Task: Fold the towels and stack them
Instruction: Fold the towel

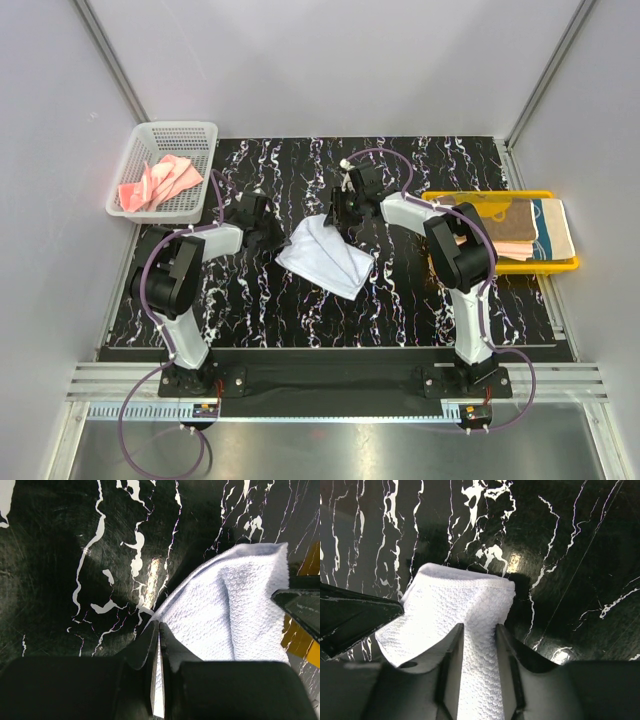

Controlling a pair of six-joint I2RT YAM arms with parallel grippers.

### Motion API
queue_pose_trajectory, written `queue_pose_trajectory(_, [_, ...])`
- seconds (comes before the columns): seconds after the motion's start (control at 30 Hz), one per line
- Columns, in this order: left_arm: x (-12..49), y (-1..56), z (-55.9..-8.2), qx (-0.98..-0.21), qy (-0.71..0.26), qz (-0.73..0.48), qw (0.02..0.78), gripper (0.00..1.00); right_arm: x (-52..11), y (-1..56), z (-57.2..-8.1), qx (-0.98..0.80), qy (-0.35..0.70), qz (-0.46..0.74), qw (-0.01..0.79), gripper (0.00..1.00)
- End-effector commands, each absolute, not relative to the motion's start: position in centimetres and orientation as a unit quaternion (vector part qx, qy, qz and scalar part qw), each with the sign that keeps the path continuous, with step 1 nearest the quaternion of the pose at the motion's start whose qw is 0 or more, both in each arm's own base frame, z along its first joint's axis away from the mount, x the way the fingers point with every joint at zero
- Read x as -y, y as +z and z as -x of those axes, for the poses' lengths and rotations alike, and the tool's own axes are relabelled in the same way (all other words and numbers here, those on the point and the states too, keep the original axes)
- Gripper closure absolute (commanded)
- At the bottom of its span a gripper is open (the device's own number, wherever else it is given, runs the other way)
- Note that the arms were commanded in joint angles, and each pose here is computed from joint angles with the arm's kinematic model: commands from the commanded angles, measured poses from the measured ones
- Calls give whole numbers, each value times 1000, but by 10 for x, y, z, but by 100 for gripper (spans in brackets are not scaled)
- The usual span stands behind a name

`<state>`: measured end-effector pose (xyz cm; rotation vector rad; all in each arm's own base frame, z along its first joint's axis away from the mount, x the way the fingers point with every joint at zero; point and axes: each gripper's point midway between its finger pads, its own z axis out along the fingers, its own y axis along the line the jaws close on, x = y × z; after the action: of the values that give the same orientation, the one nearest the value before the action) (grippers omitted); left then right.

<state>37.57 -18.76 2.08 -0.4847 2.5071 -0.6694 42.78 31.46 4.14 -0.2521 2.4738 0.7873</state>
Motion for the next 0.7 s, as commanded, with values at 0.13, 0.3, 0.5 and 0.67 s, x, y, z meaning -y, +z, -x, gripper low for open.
queue_pose_trajectory(0.13, [195,30,-385,-916,-259,167,258,91,-321,74,-436,-897,318,86,294,77])
queue_pose_trajectory(0.3, [195,35,-386,-914,-260,166,263,91,-323,94,-425,-888,336,96,298,85])
queue_pose_trajectory(0.5, [194,49,-390,-908,-262,170,278,89,-330,111,-398,-885,334,114,304,86])
queue_pose_trajectory(0.67, [186,66,-398,-902,-257,184,295,83,-345,120,-379,-881,335,136,306,86])
